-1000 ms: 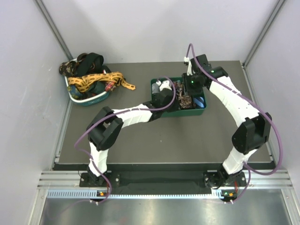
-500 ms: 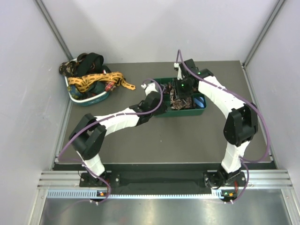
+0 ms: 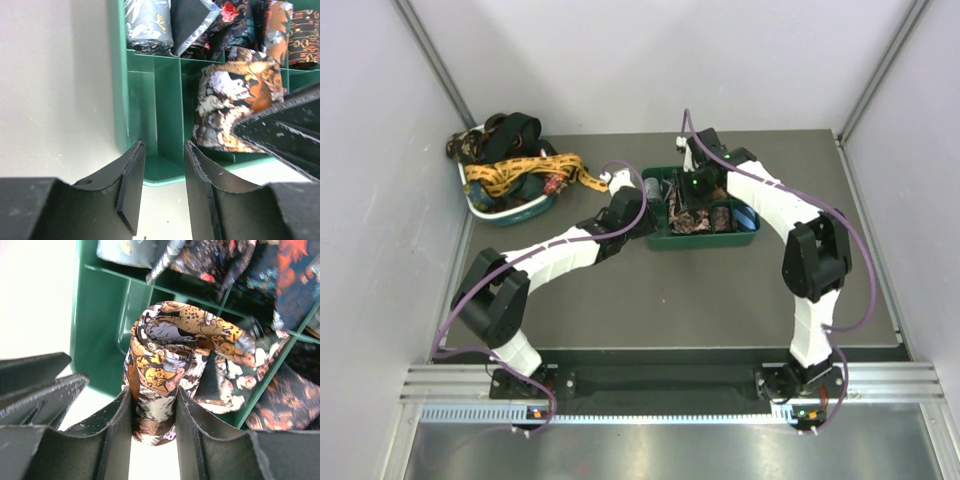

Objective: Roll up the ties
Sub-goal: Place the rolled tie into the container

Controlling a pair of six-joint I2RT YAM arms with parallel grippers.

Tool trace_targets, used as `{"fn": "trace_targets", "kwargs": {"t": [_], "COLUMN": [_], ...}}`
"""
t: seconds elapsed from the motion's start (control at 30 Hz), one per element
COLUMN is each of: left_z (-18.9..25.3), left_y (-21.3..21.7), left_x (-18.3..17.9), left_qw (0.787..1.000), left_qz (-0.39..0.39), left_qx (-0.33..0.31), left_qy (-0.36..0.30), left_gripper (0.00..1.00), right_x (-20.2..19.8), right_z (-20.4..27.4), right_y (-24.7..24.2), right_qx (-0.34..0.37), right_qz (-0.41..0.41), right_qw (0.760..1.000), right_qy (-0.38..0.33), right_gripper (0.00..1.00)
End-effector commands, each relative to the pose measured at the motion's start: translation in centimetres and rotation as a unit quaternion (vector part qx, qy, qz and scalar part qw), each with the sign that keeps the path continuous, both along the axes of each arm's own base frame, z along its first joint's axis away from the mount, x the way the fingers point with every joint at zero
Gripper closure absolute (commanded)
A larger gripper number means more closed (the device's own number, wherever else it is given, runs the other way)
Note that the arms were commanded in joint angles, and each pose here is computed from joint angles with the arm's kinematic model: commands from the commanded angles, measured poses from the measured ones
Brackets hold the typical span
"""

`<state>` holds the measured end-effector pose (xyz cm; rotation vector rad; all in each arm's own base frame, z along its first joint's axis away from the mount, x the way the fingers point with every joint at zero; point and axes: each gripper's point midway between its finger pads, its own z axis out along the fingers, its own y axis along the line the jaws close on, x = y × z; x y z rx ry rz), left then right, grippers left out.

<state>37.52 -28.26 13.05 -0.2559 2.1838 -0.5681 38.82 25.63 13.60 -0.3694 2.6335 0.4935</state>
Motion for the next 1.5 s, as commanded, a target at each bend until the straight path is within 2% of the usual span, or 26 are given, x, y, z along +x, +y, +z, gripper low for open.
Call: {"fn": "trace_targets", "kwargs": {"t": [0.0, 0.4, 0.87, 0.9, 0.93, 1.13, 1.27, 1.47], "left_z": [1.9, 1.6, 1.5, 1.7, 1.5, 2.4, 2.8, 2.8], "left_y": [0.7, 1.0, 1.2, 1.3, 1.3, 1.4, 1.4, 1.3], "left_x": [0.0, 0.4, 0.7, 0.8, 0.8, 1.0, 1.0, 1.0], "left_qw": [1.0, 1.0, 0.998, 0.998, 0.998, 0.998, 0.998, 0.998], "left_qz": [-0.002, -0.004, -0.01, -0.009, -0.009, -0.011, -0.012, -0.017], "left_qx": [0.003, 0.02, 0.048, 0.049, 0.052, 0.06, 0.059, 0.06], "left_qy": [-0.022, -0.023, -0.024, -0.026, -0.025, -0.026, -0.029, -0.026], "left_gripper": [0.58, 0.58, 0.58, 0.59, 0.59, 0.58, 0.58, 0.58], "right_x": [1.3, 1.3, 1.6, 1.7, 1.5, 2.2, 2.1, 2.1], "right_z": [0.1, -3.3, -9.3, -9.3, -9.4, -5.7, -4.2, -2.7], "right_y": [1.5, 1.6, -0.2, -0.1, 0.0, 0.4, 0.7, 0.8], "right_qx": [0.009, -0.004, -0.12, -0.119, -0.117, -0.088, -0.08, -0.074], "right_qz": [-0.001, -0.013, -0.063, -0.064, -0.062, -0.067, -0.062, -0.062], "right_qw": [1.0, 1.0, 0.991, 0.991, 0.991, 0.993, 0.994, 0.994], "right_qy": [-0.014, 0.007, 0.004, 0.003, 0.001, -0.035, -0.04, -0.053], "right_gripper": [0.9, 0.9, 0.89, 0.87, 0.79, 0.49, 0.42, 0.39]}}
